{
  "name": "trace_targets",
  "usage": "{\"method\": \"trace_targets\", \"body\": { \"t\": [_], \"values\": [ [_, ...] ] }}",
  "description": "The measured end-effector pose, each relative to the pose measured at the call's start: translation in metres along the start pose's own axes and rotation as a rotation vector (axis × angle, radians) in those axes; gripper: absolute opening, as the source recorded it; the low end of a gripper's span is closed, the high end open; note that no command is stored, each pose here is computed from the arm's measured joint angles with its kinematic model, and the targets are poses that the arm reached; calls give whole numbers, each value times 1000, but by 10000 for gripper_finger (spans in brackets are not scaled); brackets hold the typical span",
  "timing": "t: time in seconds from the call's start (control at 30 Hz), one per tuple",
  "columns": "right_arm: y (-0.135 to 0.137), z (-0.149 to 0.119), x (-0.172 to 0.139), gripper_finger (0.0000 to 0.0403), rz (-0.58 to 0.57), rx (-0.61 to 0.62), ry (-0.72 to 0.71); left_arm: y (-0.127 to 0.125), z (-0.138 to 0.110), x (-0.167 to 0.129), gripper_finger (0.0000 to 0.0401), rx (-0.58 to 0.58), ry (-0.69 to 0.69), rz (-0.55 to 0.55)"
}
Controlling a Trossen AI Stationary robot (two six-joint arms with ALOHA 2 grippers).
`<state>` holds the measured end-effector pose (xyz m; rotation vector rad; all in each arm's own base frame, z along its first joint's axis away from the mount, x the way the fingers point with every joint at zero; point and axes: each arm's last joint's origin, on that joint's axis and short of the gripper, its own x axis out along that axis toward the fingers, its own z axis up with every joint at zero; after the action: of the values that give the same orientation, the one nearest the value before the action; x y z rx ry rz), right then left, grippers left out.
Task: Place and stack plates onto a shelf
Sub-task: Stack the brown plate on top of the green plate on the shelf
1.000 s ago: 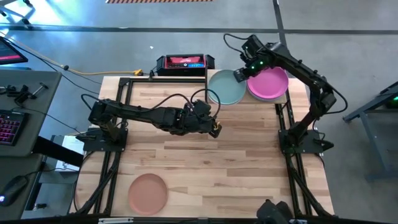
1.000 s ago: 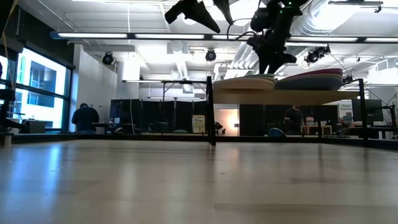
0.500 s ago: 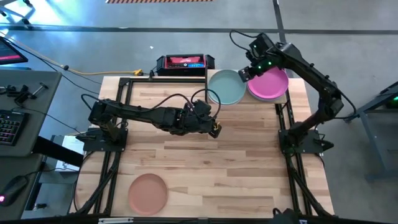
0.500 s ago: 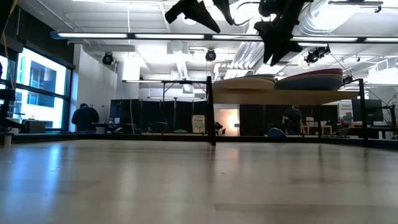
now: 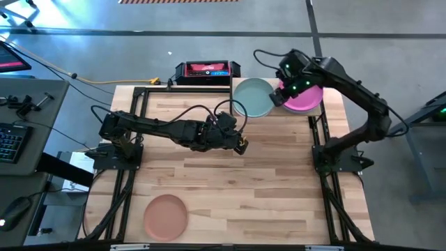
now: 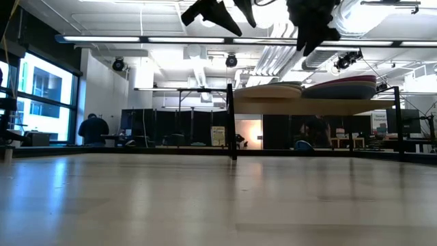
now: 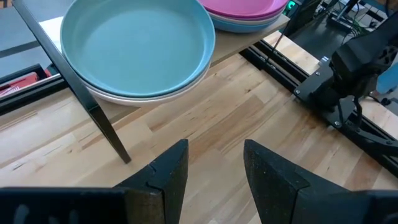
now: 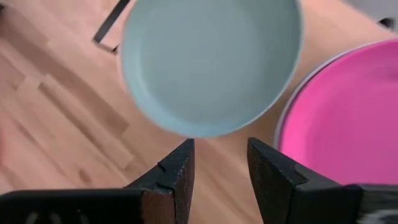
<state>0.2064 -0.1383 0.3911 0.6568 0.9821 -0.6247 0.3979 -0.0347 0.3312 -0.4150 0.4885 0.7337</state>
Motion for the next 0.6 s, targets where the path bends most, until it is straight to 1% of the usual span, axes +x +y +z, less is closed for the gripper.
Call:
{"method": "trace_targets", "body": {
  "t": [0.1, 0.17, 0.3, 0.4, 0.47, 0.6],
  "values": [
    [11, -9, -4, 126, 20, -15, 15, 2, 1, 1, 145, 23, 0, 5],
    [19, -14, -7, 126, 32, -23, 18, 2, 0, 1, 145, 55, 33, -16],
    [33, -24, -12, 126, 57, -42, 24, 1, -6, 1, 145, 82, 164, -106],
    [43, -31, -13, 126, 77, -59, 34, 1, -13, -2, 145, 149, 258, -156],
    [50, -35, -13, 126, 88, -83, 41, 2, -19, -4, 145, 183, 331, -170],
    [61, -42, -13, 126, 109, -120, 57, 6, -35, -14, 145, 249, 493, -150]
  ]
}}
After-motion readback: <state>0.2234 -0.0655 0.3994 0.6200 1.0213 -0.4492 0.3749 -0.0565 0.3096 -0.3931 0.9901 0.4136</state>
